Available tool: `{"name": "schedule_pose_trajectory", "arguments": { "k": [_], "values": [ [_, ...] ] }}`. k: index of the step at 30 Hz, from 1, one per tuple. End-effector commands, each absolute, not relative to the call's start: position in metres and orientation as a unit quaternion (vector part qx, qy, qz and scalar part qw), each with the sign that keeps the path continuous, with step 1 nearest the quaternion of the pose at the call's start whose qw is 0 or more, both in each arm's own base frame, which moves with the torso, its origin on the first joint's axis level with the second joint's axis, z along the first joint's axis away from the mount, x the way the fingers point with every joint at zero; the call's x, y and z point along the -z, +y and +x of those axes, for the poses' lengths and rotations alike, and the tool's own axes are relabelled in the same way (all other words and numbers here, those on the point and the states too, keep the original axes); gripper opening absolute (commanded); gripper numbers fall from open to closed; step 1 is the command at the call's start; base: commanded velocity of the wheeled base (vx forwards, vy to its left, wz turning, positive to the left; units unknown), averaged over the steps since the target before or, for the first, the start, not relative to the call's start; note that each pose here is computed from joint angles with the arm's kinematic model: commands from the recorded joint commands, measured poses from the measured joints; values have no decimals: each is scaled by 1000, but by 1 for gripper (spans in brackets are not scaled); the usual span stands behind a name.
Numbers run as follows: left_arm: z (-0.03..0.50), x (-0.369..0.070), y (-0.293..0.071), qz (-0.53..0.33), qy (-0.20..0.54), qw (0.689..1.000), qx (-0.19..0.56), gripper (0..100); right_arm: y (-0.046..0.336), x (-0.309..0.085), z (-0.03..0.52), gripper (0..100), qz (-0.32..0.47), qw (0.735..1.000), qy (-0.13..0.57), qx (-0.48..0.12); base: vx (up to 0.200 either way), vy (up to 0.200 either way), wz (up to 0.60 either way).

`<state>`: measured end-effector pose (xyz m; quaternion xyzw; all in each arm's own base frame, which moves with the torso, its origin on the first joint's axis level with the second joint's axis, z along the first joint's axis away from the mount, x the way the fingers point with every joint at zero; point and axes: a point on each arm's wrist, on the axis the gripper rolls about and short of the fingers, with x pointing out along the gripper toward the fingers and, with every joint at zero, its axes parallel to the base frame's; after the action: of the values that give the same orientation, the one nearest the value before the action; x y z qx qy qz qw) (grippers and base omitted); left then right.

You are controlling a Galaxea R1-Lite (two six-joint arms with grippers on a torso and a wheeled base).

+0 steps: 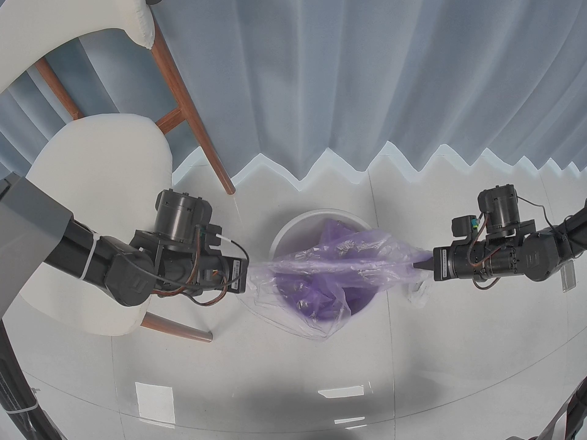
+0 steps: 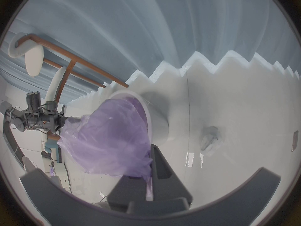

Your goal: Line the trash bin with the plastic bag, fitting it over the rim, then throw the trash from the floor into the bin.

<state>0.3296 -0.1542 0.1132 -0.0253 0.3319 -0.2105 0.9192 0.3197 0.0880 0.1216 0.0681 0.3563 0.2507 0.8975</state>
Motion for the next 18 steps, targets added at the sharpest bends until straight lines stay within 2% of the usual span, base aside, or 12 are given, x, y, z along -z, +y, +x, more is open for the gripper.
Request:
{"name": "schedule_pose_trajectory", "arguments": {
  "k": [1, 13, 18],
  "values": [
    [344, -122, -167, -61, 316, 923, 213, 0, 92, -117, 346, 0, 67, 902, 349, -245, 0, 0, 0],
    [380, -112, -182, -81, 305, 926, 207, 0, 106, -122, 394, 0, 65, 918, 305, -247, 0, 0, 0],
    [399, -128, -184, -130, 301, 926, 184, 0, 111, -131, 416, 0, 66, 923, 287, -249, 0, 0, 0]
  ]
}}
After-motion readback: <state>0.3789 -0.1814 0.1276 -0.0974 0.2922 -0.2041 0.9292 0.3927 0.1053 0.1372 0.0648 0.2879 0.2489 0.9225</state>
